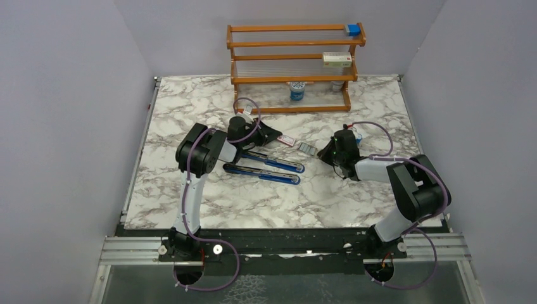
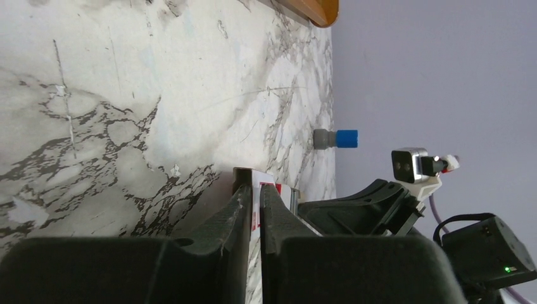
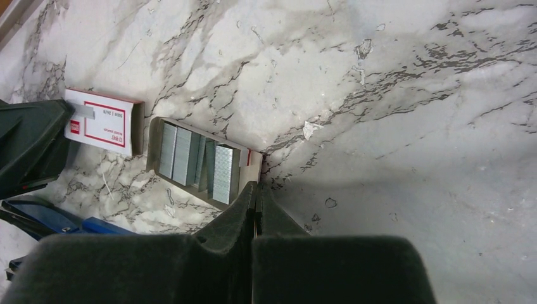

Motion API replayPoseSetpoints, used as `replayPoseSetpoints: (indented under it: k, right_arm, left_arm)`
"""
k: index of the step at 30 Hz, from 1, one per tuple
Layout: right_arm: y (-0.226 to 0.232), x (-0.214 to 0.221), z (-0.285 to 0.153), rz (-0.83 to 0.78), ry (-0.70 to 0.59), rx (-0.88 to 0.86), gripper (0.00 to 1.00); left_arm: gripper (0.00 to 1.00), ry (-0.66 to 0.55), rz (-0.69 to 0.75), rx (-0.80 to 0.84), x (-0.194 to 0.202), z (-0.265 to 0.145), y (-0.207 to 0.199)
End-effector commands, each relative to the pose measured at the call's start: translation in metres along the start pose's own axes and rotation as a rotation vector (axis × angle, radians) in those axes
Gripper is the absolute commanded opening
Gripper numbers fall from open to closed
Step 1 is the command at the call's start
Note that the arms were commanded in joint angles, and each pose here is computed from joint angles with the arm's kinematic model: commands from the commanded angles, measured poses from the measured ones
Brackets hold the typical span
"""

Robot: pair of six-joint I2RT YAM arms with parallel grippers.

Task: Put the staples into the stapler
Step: Open the staple box at the center of the board.

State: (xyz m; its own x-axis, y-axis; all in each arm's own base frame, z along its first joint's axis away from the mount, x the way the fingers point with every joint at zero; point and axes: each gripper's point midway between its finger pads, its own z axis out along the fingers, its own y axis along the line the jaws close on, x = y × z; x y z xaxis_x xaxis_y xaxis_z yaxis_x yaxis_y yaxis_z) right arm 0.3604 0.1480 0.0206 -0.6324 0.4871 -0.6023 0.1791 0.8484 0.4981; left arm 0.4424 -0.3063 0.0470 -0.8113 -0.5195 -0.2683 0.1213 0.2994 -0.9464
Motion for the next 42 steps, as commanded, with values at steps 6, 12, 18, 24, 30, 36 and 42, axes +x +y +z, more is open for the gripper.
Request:
replayPoseSetpoints:
  k: [6, 12, 18, 24, 30, 36, 42]
  right_arm:
    - [-0.024, 0.012, -0.004, -0.027, 0.035, 0.08, 0.01]
    - [-0.023, 0.011, -0.005, -0.031, 0.032, 0.077, 0.01]
    - [-0.023, 0.01, -0.006, -0.034, 0.029, 0.078, 0.01]
    - [-0.023, 0.009, -0.006, -0.04, 0.025, 0.08, 0.01]
    - [-0.023, 0.005, -0.007, -0.051, 0.016, 0.084, 0.01]
    - [-0.01, 0.006, -0.007, -0.072, 0.03, 0.013, 0.05]
    - [0.0, 0.009, -0.008, -0.078, 0.043, -0.051, 0.11]
  left_arm:
    - [0.4, -0.002, 0.061, 0.015, -0.009, 0.002, -0.001]
    - [0.52, -0.01, 0.099, -0.01, -0.016, -0.001, -0.002]
    - [0.58, -0.017, 0.116, -0.059, -0.026, -0.008, 0.006]
    - [0.64, 0.003, 0.151, -0.134, -0.027, -0.011, 0.014]
    - [0.69, 0.008, 0.191, -0.211, -0.032, -0.017, 0.016]
    - [0.72, 0.014, 0.274, -0.284, -0.043, -0.025, 0.007]
    - [0.73, 0.047, 0.368, -0.395, -0.045, -0.04, 0.001]
